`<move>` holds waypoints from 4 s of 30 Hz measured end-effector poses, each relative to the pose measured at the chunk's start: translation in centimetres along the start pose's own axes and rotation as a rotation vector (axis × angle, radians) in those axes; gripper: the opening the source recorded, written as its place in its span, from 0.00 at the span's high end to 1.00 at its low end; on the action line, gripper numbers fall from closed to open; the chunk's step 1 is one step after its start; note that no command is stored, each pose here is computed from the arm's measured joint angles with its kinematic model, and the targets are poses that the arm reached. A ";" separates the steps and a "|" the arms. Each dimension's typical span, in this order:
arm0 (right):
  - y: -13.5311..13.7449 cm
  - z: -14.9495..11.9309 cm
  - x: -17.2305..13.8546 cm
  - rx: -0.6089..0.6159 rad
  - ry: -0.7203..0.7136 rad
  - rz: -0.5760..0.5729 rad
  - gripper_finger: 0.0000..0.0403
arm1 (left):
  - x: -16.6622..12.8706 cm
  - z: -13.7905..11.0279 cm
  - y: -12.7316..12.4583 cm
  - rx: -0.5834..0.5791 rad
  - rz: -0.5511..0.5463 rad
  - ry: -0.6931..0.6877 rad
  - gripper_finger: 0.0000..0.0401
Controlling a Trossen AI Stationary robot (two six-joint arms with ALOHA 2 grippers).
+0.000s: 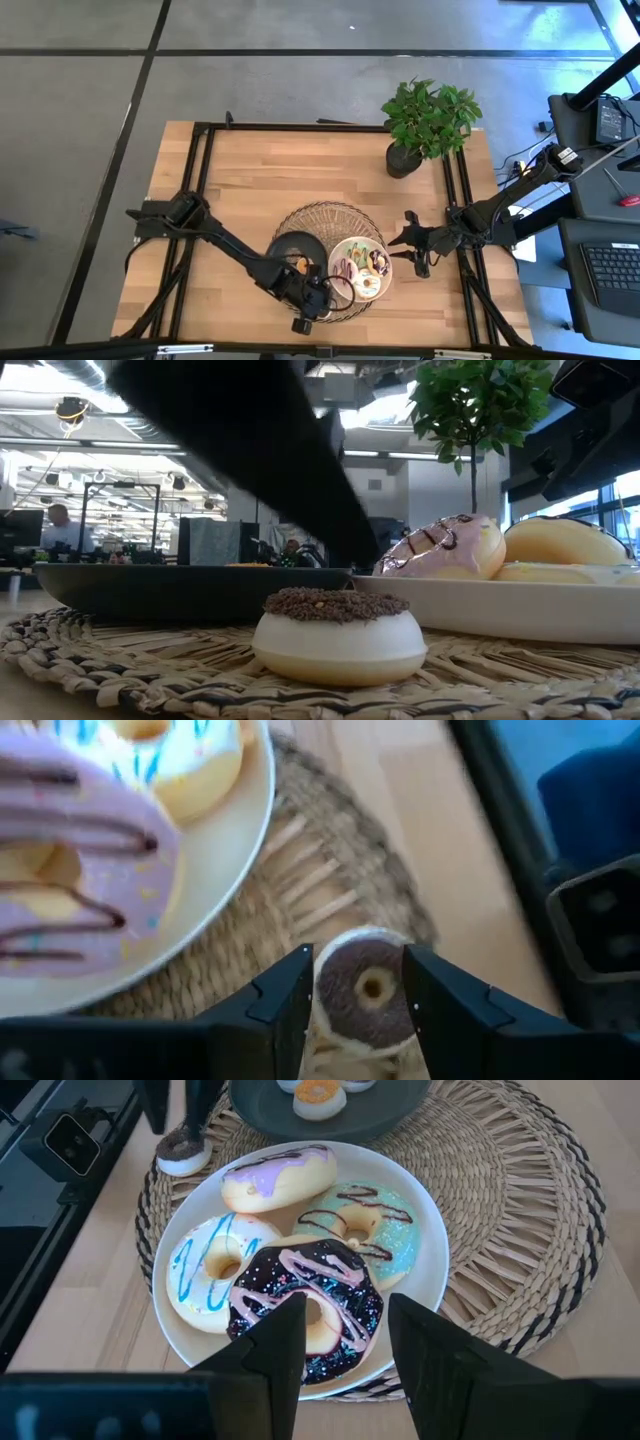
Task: Pick & Place donuts
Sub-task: Put the small dark brown donut into the black plate
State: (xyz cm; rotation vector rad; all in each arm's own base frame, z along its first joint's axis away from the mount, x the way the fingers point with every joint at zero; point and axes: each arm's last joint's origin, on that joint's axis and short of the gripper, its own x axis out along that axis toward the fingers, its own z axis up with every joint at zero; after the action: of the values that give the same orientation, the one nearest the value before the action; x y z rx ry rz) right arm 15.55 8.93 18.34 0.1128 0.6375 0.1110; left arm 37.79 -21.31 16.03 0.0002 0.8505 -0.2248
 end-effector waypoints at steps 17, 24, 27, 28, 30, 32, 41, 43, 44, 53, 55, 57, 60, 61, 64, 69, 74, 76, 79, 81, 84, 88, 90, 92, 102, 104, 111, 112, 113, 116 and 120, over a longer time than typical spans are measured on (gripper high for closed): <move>0.0 -0.1 0.0 -0.003 0.005 -0.002 0.64 | 2.0 -1.4 0.1 0.005 0.004 0.056 0.62; 0.0 -0.1 0.0 -0.004 0.008 -0.004 0.64 | 2.0 -1.4 0.1 0.006 0.000 0.055 0.63; 0.0 -0.1 0.0 -0.004 0.008 -0.004 0.64 | 2.0 -1.4 0.2 0.005 -0.001 0.056 0.64; 0.0 -0.1 0.0 -0.004 0.008 -0.004 0.64 | 2.0 -1.4 0.2 0.004 -0.002 0.055 0.64; 0.0 -0.1 0.0 -0.004 0.008 -0.004 0.64 | 2.0 -1.3 0.2 -0.001 -0.026 0.054 0.65; 0.0 -0.1 0.0 -0.004 0.008 -0.003 0.64 | 2.0 -1.1 0.2 -0.011 -0.060 0.043 0.66; 0.0 -0.1 0.0 -0.004 0.009 -0.004 0.64 | 1.7 -0.8 0.8 -0.026 -0.093 0.059 0.83; 0.0 -0.1 0.0 -0.003 0.009 -0.004 0.64 | 1.0 -0.3 1.1 -0.037 -0.087 0.057 0.88; 0.0 -0.1 0.0 -0.004 0.011 -0.005 0.64 | 0.6 -0.2 1.3 -0.040 -0.080 0.066 0.90; -0.1 -0.2 0.0 -0.006 0.016 -0.007 0.64 | -2.4 1.0 1.7 -0.040 -0.065 0.067 0.97; -0.1 -0.2 0.0 -0.007 0.019 -0.008 0.64 | -3.6 1.2 1.8 -0.045 -0.038 0.074 0.96; -0.1 -0.2 0.0 -0.007 0.019 -0.008 0.64 | -5.1 1.4 2.1 -0.046 0.008 0.091 0.96; -0.1 -0.2 0.0 -0.008 0.020 -0.009 0.64 | -7.3 1.3 2.6 -0.073 0.107 0.134 0.97; -0.1 -0.2 0.0 -0.008 0.020 -0.009 0.64 | -8.0 1.0 2.9 -0.086 0.155 0.160 0.98; -0.1 -0.2 0.0 -0.007 0.020 -0.009 0.64 | -9.5 0.1 3.6 -0.140 0.291 0.204 0.98; -0.1 -0.2 0.0 -0.008 0.021 -0.009 0.64 | -9.5 -2.0 4.5 -0.260 0.374 0.232 0.97; -0.1 -0.2 0.0 -0.009 0.021 -0.009 0.64 | -8.3 -3.7 5.1 -0.284 0.387 0.208 0.97; -0.1 -0.2 0.0 -0.008 0.021 -0.009 0.64 | -8.1 -3.9 5.2 -0.306 0.377 0.206 0.96; -0.1 -0.2 0.0 -0.008 0.021 -0.009 0.64 | -8.0 -3.8 5.3 -0.319 0.373 0.201 0.96; -0.1 -0.2 0.0 -0.008 0.021 -0.009 0.64 | -7.9 -3.7 5.3 -0.322 0.374 0.177 0.96; -0.1 -0.2 0.0 -0.007 0.021 -0.009 0.64 | -8.0 -3.6 5.3 -0.323 0.373 0.175 0.96; -0.1 -0.2 0.0 -0.007 0.021 -0.009 0.64 | -8.0 -3.6 5.3 -0.330 0.376 0.172 0.96; -0.1 -0.2 0.0 -0.007 0.021 -0.009 0.64 | -8.0 -3.6 5.3 -0.330 0.376 0.171 0.96; -0.1 -0.2 0.0 -0.007 0.021 -0.009 0.64 | -8.0 -3.7 5.3 -0.330 0.377 0.173 0.96; -0.1 -0.2 0.0 -0.007 0.021 -0.009 0.64 | -8.0 -3.7 5.3 -0.327 0.384 0.174 0.96; -0.1 -0.2 0.0 -0.007 0.021 -0.009 0.64 | -8.0 -3.7 5.3 -0.327 0.384 0.174 0.96; -0.1 -0.2 0.0 -0.007 0.021 -0.009 0.64 | -8.0 -3.7 5.3 -0.326 0.382 0.175 0.96; -0.1 -0.2 0.0 -0.007 0.021 -0.009 0.64 | -8.0 -3.7 5.3 -0.326 0.382 0.175 0.96; -0.1 -0.2 0.0 -0.007 0.021 -0.009 0.64 | -8.0 -3.7 5.3 -0.326 0.382 0.175 0.96; -0.1 -0.2 0.0 -0.006 0.021 -0.009 0.64 | -8.0 -3.7 5.3 -0.329 0.382 0.175 0.96; -0.1 -0.2 0.0 -0.007 0.021 -0.009 0.64 | -8.0 -3.7 5.2 -0.346 0.368 0.181 0.96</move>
State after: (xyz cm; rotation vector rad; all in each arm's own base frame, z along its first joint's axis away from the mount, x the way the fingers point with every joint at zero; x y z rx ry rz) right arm 15.42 8.85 18.16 0.1024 0.6587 0.1054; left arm 30.95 -14.32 19.04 -0.1474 1.0438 0.2733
